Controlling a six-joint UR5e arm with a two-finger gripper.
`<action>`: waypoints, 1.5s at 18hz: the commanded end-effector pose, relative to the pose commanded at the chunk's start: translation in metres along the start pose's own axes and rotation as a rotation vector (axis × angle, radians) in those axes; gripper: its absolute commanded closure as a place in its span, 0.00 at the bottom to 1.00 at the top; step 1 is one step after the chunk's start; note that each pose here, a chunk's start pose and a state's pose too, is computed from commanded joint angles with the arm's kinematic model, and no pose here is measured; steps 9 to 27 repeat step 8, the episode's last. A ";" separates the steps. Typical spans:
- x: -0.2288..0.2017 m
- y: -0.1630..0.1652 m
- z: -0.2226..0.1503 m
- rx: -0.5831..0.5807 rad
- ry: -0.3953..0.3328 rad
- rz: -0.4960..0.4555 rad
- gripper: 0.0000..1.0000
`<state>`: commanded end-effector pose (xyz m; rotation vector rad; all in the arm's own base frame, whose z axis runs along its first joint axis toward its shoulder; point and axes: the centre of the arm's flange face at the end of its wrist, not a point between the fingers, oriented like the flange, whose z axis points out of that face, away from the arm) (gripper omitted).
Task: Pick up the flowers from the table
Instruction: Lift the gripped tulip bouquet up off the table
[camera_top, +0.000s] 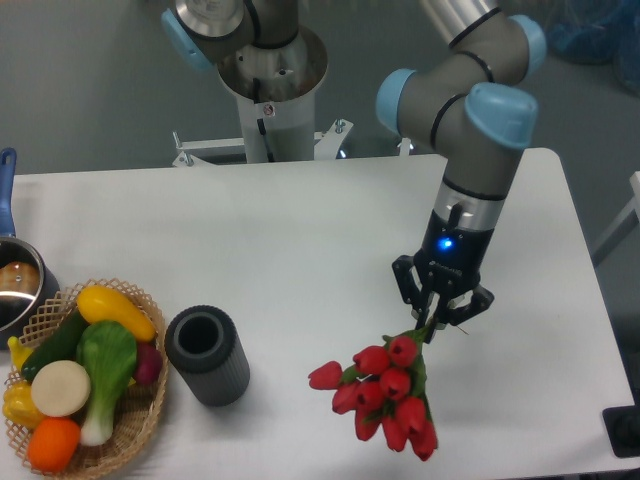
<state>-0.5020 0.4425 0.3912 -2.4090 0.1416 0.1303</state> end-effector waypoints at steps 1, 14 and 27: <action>0.000 -0.005 -0.007 0.018 -0.004 -0.004 0.90; 0.002 -0.014 -0.019 0.067 0.000 -0.020 0.90; 0.002 -0.014 -0.019 0.067 0.000 -0.020 0.90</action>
